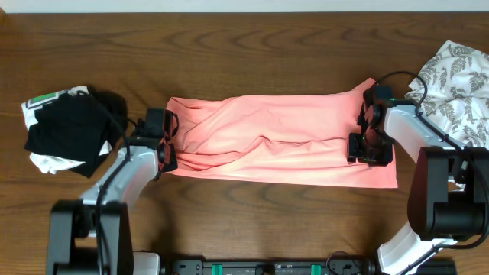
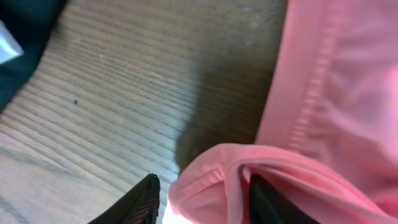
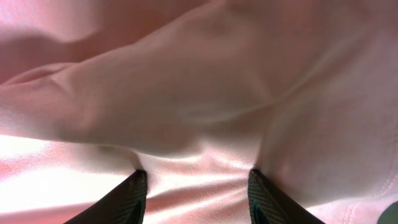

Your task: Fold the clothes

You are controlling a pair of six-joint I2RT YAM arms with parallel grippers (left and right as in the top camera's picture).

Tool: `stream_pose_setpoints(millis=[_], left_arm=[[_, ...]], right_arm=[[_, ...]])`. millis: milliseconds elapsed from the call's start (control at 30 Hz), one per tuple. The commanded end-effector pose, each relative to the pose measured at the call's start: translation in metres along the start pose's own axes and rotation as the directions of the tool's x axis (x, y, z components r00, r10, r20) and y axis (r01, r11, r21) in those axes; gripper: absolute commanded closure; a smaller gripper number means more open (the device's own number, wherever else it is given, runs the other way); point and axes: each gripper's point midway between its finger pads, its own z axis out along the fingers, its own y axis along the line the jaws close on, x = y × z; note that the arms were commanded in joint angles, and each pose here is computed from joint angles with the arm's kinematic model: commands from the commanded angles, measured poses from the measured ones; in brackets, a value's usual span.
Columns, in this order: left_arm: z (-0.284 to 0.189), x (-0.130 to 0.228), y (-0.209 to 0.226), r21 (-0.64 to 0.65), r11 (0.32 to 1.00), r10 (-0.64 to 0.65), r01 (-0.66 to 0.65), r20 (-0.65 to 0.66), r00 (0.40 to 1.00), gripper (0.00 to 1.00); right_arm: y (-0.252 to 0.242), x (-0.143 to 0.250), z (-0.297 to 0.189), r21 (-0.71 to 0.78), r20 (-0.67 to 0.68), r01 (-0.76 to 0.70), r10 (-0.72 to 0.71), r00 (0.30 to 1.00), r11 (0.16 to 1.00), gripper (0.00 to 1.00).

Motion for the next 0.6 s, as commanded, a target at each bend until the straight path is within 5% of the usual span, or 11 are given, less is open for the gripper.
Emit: stream_pose_setpoints(millis=[0, 567], left_arm=[[-0.016, -0.008, -0.004, 0.055, 0.998, -0.017, 0.014, 0.053, 0.998, 0.51], [-0.068, -0.046, 0.002, 0.131, 0.989, -0.104, 0.07, 0.278, 0.955, 0.37]], right_arm=[[-0.008, -0.013, -0.009, 0.032, 0.05, -0.023, 0.021, 0.999, 0.999, 0.49], [0.015, -0.036, -0.116, -0.072, 0.368, 0.073, -0.041, 0.929, 0.995, 0.37]])
